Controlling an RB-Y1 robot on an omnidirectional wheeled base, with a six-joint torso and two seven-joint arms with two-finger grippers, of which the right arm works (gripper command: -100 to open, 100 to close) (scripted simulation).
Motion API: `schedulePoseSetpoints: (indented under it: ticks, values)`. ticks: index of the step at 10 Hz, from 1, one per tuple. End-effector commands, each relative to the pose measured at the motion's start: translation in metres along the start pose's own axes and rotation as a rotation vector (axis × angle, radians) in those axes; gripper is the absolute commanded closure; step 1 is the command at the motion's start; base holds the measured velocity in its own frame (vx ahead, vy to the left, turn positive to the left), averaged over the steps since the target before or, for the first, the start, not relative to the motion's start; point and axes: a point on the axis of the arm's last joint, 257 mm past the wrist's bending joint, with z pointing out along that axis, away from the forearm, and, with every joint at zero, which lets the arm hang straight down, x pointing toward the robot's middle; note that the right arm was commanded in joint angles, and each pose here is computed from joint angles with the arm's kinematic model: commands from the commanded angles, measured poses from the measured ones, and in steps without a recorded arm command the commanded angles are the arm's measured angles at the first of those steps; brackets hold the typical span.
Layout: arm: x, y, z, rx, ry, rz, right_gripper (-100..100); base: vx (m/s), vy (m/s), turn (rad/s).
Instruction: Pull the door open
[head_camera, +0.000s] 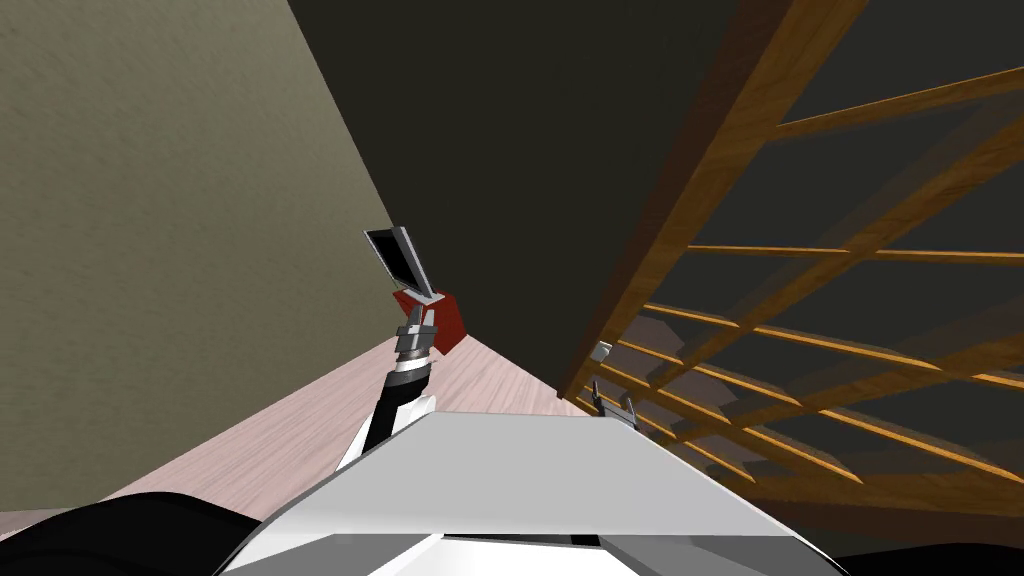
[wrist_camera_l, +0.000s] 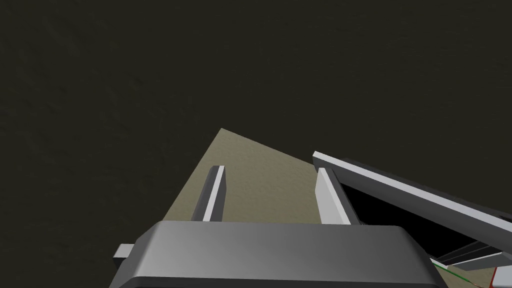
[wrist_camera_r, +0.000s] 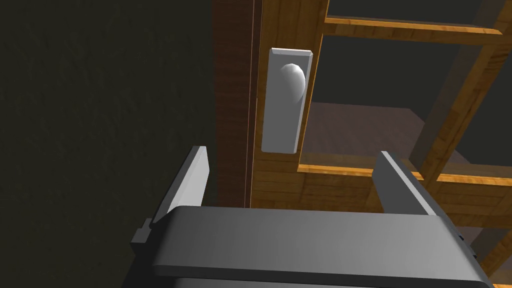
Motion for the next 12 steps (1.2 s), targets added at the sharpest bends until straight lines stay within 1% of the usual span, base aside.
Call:
schedulePoseSetpoints:
  ticks: [1, 4, 5, 6, 8, 9, 12]
  values:
    - [-0.009, 0.011, -0.0056, -0.022, -0.021, 0.025, -100, 0.089, -0.094, 0.202]
    - [-0.023, 0.03, -0.0145, -0.055, -0.051, 0.055, -100, 0.091, -0.094, 0.158]
    - [-0.022, 0.026, -0.0126, -0.048, -0.046, 0.047, -100, 0.036, -0.045, 0.025]
    - [-0.024, 0.034, -0.007, -0.043, -0.047, 0.051, -100, 0.104, -0.013, -0.027]
    - [-0.027, 0.042, -0.0012, -0.037, -0.048, 0.051, -100, 0.134, -0.006, -0.02]
    - [-0.029, 0.051, 0.0061, -0.031, -0.049, 0.051, -100, 0.139, 0.009, -0.037]
    - [-0.031, 0.067, 0.0181, -0.025, -0.05, 0.051, -100, 0.128, -0.006, -0.024]
